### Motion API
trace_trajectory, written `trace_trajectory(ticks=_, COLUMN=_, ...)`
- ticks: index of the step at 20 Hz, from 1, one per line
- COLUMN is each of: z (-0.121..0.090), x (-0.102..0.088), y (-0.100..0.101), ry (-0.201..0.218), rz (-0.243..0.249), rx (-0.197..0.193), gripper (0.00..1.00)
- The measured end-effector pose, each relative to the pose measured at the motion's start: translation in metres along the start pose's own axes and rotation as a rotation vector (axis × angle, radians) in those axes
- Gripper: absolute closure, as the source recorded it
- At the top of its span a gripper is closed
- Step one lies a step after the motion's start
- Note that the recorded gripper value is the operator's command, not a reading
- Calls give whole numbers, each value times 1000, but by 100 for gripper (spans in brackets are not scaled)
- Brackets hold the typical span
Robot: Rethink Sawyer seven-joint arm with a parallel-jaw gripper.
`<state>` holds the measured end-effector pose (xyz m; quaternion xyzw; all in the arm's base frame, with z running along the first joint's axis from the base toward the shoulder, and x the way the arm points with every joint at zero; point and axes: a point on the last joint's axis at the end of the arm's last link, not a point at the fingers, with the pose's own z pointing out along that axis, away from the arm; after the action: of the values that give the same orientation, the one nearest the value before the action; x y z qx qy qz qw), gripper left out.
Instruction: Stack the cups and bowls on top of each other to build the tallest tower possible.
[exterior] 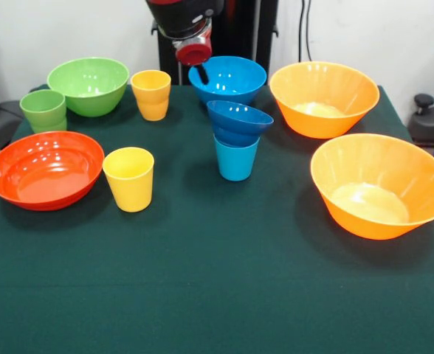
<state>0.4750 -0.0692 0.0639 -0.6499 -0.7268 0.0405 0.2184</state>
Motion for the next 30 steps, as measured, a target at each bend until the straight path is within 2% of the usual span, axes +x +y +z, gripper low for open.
trace_trajectory(ticks=6, z=-3, x=22, y=-4, ry=17, rz=-42, rx=-3, gripper=0)
trace_trajectory(ticks=17, z=-3, x=40, y=-14, ry=22, rz=-67, rx=-6, gripper=0)
trace_trajectory(ticks=24, z=7, x=43, y=-9, ry=-14, rz=-88, rx=-43, gripper=0)
trace_trajectory(ticks=30, z=20, x=41, y=-8, ry=-45, rz=-103, rx=-58, gripper=0)
